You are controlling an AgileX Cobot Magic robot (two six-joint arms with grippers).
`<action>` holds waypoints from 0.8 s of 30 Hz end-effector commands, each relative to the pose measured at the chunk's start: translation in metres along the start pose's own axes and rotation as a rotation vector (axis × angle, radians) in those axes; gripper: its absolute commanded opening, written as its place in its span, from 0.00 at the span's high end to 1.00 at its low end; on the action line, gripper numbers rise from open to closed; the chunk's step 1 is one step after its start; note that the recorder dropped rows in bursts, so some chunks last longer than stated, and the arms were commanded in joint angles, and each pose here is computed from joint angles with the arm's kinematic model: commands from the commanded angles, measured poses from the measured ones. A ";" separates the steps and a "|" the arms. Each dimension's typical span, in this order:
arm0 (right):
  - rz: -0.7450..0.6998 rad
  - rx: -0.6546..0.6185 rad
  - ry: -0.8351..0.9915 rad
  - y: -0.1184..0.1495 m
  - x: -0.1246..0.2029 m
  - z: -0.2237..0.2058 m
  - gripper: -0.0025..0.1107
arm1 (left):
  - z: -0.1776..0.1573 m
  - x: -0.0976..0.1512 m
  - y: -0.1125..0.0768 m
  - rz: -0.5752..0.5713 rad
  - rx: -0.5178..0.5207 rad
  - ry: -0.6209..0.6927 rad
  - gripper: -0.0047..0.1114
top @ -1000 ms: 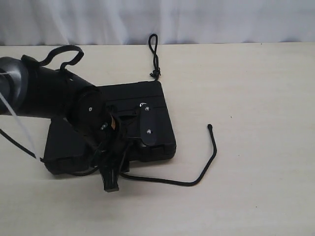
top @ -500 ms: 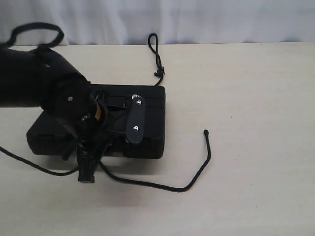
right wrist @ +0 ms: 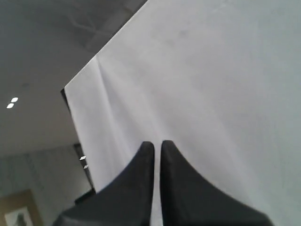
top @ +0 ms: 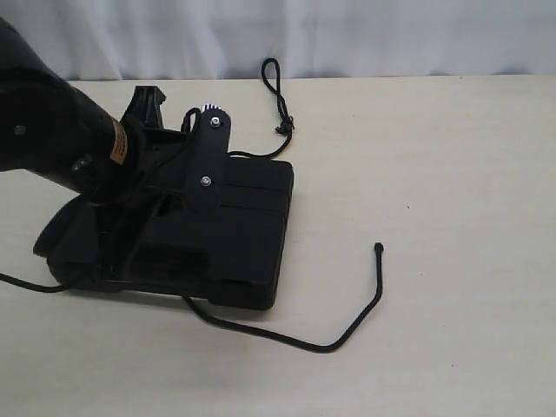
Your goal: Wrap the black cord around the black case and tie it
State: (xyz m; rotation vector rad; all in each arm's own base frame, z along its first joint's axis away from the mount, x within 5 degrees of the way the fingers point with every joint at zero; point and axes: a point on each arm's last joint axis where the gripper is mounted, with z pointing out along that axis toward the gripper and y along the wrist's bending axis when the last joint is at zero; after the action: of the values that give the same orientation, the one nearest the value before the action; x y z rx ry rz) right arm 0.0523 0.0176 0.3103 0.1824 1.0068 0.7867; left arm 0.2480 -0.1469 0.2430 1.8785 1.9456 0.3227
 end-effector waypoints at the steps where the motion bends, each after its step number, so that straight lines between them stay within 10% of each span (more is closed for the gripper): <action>1: -0.066 -0.069 0.207 0.001 0.015 0.035 0.94 | -0.003 -0.002 0.001 -0.006 -0.011 -0.015 0.96; 9: -0.004 -0.173 0.466 -0.020 0.060 0.074 0.86 | 0.024 0.008 -0.025 0.061 0.121 0.036 0.95; 18: 0.067 -0.135 0.563 -0.041 0.086 0.084 0.60 | 0.068 0.010 -0.045 0.063 0.161 0.020 0.56; 24: 0.033 -0.150 0.558 -0.040 0.086 0.084 0.57 | 0.090 0.009 -0.054 0.027 0.233 0.041 0.52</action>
State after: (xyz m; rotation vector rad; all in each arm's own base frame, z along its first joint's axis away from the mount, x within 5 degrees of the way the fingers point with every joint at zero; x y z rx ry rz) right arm 0.1656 0.0622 0.2745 -0.1274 1.4868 0.9716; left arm 0.2400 -0.1502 0.1478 2.0613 2.0280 0.1784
